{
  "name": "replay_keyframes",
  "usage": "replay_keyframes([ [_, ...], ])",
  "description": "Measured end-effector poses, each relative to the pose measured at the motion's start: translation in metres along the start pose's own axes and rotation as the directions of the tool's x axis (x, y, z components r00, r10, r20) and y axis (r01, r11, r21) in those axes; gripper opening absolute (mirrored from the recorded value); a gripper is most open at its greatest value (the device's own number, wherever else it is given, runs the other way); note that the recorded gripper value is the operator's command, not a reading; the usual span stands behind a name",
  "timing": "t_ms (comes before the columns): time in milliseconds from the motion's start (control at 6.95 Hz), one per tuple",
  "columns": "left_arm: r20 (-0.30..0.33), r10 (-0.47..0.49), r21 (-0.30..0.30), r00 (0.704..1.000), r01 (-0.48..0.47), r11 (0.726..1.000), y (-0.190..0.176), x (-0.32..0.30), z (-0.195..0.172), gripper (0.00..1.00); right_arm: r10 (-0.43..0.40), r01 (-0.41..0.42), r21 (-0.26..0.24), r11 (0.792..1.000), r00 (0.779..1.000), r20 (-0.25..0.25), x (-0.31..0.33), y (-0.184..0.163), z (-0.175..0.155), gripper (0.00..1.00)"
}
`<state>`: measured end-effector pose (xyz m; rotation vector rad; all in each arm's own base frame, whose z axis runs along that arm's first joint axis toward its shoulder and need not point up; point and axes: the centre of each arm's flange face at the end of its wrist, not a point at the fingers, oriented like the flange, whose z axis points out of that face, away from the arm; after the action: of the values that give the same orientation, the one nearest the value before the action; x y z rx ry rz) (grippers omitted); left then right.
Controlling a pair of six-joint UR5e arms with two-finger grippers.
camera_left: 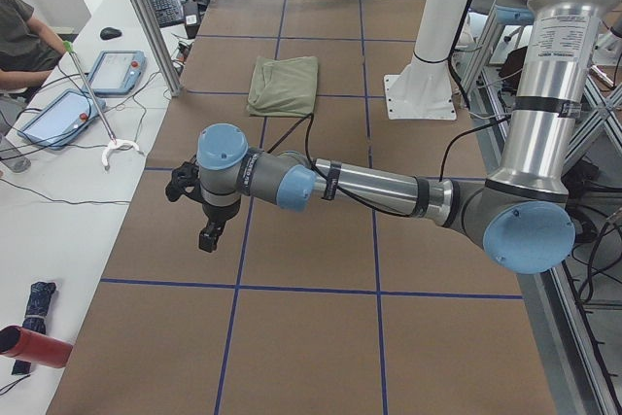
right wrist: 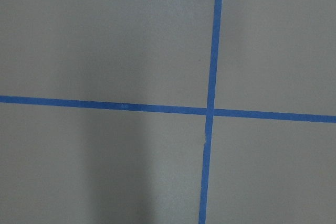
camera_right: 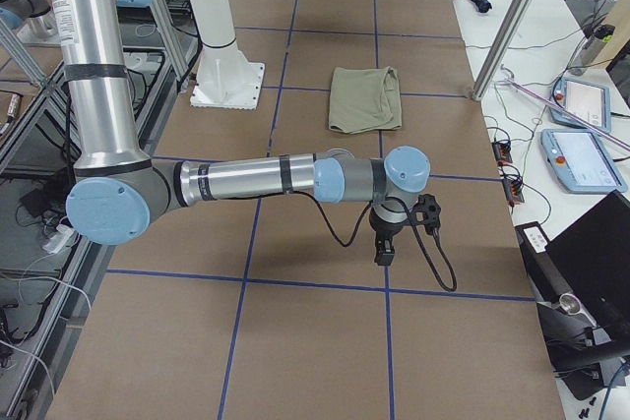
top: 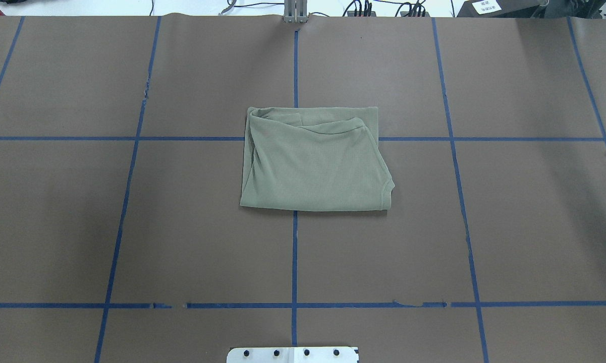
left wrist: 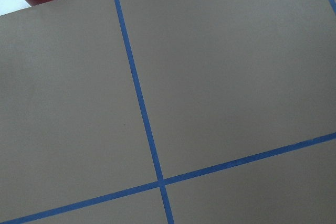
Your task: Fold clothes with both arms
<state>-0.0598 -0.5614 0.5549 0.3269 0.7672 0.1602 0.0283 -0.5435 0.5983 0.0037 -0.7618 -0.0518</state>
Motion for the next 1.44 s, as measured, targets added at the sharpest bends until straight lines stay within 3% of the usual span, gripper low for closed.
replay_keyframes([
  [432, -0.002, -0.024, -0.024, 1.0, 0.024, 0.999, 0.006, -0.011, 0.011, 1.0, 0.006, -0.006, -0.005, 1.0, 1.0, -0.001, 0.002, 0.001, 0.003, 1.0],
  [1007, 0.009, -0.125, -0.117, 0.992, 0.125, 0.985, 0.041, -0.037, 0.039, 1.0, 0.007, -0.007, -0.006, 1.0, 1.0, 0.008, 0.002, 0.002, 0.005, 1.0],
  [1439, 0.019, -0.171, -0.164, 0.985, 0.172, 0.971, 0.05, -0.039, 0.04, 1.0, 0.014, -0.014, -0.014, 1.0, 1.0, 0.01, 0.006, 0.008, 0.009, 1.0],
])
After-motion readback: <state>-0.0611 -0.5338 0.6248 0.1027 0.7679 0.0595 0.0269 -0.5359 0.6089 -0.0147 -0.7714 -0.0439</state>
